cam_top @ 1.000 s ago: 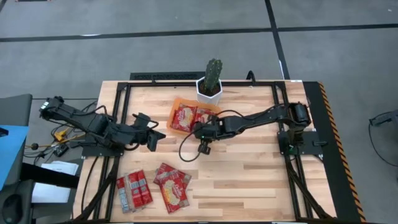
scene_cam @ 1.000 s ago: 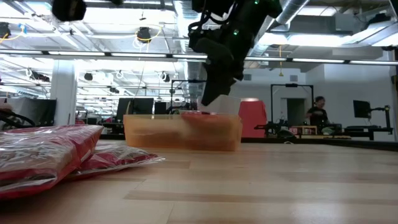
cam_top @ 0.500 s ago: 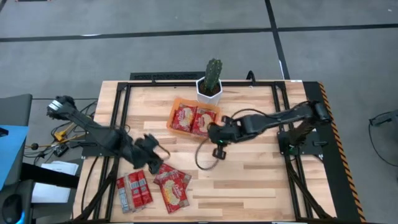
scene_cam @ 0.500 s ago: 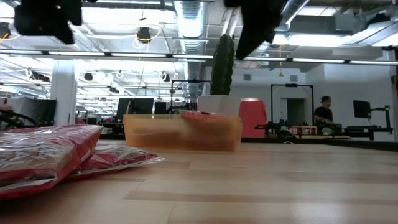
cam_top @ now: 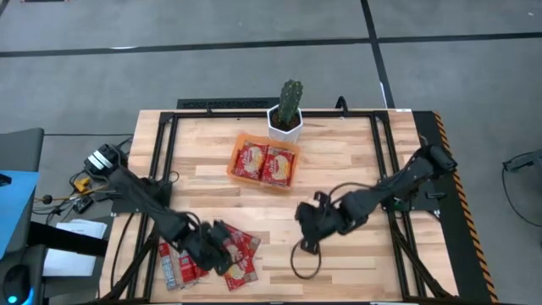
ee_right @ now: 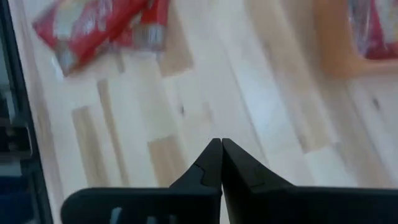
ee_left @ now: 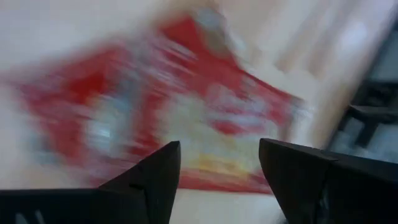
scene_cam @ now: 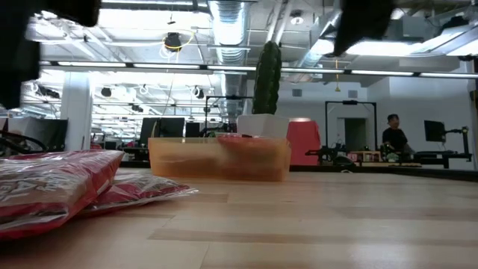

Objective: Sort popcorn bags into baskets
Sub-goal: Put the popcorn bag into the orange bin

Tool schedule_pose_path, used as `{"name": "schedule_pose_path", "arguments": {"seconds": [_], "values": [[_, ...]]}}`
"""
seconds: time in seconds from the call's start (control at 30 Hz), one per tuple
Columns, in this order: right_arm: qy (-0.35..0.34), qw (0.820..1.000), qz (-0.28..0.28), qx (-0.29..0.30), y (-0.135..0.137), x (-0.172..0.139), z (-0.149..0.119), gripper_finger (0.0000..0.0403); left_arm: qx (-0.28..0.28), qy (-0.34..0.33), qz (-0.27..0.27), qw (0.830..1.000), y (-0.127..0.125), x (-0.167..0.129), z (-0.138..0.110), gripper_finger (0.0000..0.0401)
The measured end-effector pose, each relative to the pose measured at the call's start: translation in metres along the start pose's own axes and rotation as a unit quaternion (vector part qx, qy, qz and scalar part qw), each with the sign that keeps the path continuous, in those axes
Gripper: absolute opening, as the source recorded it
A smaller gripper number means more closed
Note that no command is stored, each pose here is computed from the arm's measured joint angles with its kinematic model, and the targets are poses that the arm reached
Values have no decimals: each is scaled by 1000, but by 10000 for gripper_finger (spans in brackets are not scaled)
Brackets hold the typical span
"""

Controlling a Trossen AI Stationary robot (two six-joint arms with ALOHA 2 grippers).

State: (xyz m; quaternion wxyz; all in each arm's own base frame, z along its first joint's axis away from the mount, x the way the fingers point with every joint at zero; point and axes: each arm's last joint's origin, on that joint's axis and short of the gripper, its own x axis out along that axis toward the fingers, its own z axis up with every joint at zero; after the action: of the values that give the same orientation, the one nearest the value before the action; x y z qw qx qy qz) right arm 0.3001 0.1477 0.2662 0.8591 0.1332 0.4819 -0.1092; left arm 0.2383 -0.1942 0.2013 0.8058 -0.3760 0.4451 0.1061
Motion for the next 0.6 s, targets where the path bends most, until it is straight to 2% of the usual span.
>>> {"name": "schedule_pose_path", "arguments": {"seconds": [0.17,0.3,0.4,0.5,0.6], "values": [[-7,1000,25,3,26,6,-16,18,-68,29,-29,997,-9,13,-28,206],[-12,999,29,14,40,16,-26,27,-148,27,-23,988,-10,12,-42,206],[-12,999,30,14,48,28,-30,31,-225,7,3,974,-5,9,-51,206],[-1,1000,25,11,53,38,-38,29,-296,-35,-5,955,-5,11,-62,206],[-4,999,37,12,61,45,-42,22,-339,-63,2,939,0,25,-73,206]]}}
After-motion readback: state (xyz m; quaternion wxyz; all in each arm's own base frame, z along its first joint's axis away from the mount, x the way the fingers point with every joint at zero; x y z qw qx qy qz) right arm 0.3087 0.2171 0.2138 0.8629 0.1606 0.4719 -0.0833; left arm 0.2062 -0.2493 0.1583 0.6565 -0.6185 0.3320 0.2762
